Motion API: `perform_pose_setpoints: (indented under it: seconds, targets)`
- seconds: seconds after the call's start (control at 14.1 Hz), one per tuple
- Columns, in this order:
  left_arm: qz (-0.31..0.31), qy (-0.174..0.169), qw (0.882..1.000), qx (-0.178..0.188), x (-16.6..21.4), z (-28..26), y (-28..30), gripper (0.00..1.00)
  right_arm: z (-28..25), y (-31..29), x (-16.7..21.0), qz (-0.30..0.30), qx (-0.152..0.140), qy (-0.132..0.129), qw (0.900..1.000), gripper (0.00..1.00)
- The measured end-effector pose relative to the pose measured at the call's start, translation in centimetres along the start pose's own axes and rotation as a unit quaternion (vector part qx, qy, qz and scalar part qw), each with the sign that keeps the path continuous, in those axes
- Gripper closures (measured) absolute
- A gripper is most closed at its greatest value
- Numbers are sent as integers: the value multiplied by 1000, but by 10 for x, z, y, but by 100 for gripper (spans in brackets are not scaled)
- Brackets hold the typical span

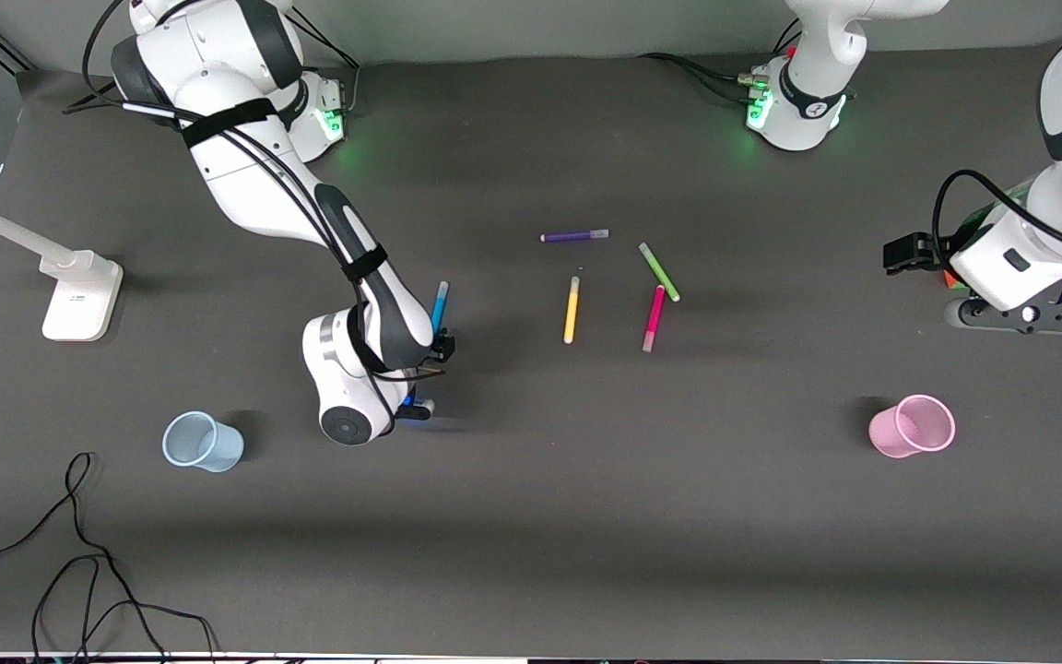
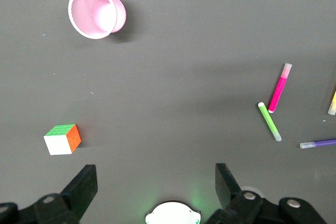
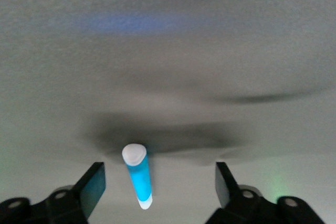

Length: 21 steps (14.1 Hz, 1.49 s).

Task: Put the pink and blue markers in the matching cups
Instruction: 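Reach the right gripper down to the blue marker and grasp it, then lift the blue marker while the left gripper grasps the pink marker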

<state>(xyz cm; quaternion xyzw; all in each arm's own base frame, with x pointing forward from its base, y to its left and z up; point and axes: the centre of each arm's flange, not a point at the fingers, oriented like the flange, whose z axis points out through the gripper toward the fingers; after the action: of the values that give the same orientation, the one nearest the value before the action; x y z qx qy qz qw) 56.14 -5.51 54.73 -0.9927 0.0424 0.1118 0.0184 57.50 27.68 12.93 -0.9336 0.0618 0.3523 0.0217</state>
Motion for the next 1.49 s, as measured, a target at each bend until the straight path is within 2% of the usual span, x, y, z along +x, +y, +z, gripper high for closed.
perform_pose_setpoints:
  seconds: [0.07,0.21,0.28,0.42,0.71,1.06,1.13,1.27,1.49]
  targets:
    - [0,-2,1000,0,0,0,0,0,-1,-1,0,-1,1,1,1000,10]
    - [2,-5,1000,0,-1,1,2,0,-2,-2,-1,-2,1,2,1000,28]
    - [3,-6,1000,0,-2,1,3,0,-2,-2,-1,-2,1,2,1000,28]
    - [5,-7,1000,0,-3,0,5,0,-2,-2,-1,-2,1,2,1000,39]
    - [4,-9,1000,-5,-3,1,6,0,-2,-2,-1,-2,1,2,1000,43]
    - [-18,-2,998,-58,16,28,22,1,-4,-3,-1,-3,2,4,1000,51]
    - [-19,2,998,-68,25,40,32,1,-4,-3,-1,-3,2,4,1000,58]
    - [-1,1,998,-70,39,71,72,1,-5,-4,-1,-3,2,5,1000,82]
    - [40,-3,998,-55,42,125,153,1,-6,-4,-1,-3,3,5,1000,83]
